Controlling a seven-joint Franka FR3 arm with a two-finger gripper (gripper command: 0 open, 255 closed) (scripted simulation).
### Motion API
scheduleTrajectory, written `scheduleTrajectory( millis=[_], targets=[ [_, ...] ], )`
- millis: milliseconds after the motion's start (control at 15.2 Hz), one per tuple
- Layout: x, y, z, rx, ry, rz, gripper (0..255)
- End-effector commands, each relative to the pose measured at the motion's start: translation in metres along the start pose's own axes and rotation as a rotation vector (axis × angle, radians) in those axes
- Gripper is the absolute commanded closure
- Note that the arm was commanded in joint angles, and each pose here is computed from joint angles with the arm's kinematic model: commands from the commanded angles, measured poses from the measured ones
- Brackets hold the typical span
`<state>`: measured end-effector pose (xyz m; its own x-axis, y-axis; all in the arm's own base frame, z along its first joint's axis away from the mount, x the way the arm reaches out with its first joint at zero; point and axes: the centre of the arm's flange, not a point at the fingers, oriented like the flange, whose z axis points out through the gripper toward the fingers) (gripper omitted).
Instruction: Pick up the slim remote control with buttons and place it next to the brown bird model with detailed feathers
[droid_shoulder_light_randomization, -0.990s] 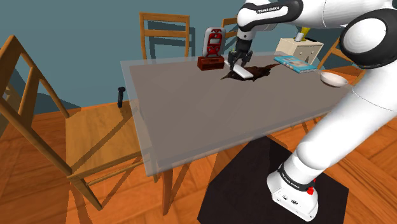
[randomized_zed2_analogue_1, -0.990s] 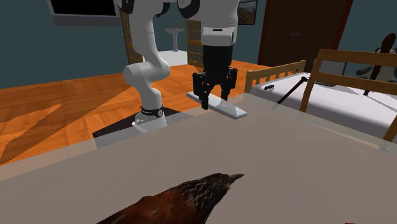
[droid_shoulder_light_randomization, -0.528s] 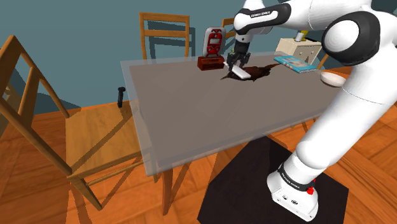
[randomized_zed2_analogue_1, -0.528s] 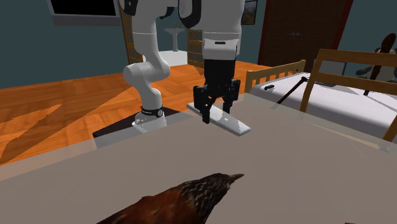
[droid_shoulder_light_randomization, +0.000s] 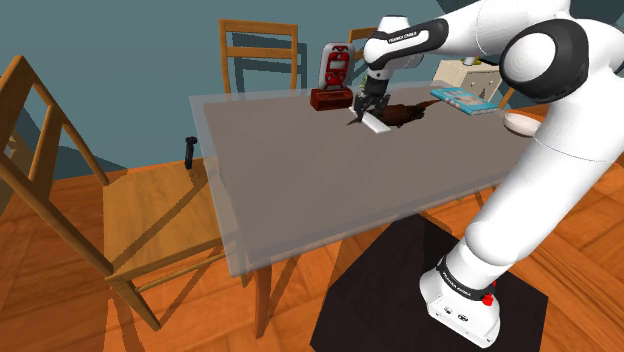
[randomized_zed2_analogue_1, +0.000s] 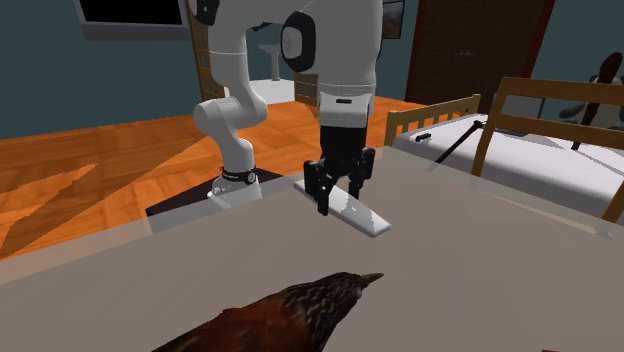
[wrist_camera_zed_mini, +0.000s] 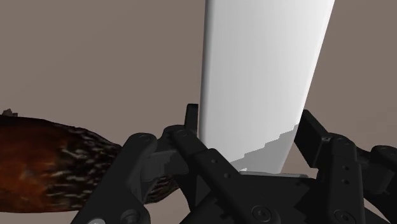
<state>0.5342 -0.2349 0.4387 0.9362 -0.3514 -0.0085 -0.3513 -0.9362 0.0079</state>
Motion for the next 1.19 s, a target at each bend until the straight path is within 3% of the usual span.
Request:
scheduleTrajectory(
  millis=[0,1122],
  targets=[
    [0.001,-0.001,0.011,0.000,0.001,0.000,255],
    [0.001,-0.002,0.098,0.000,0.001,0.000,255]
  ],
)
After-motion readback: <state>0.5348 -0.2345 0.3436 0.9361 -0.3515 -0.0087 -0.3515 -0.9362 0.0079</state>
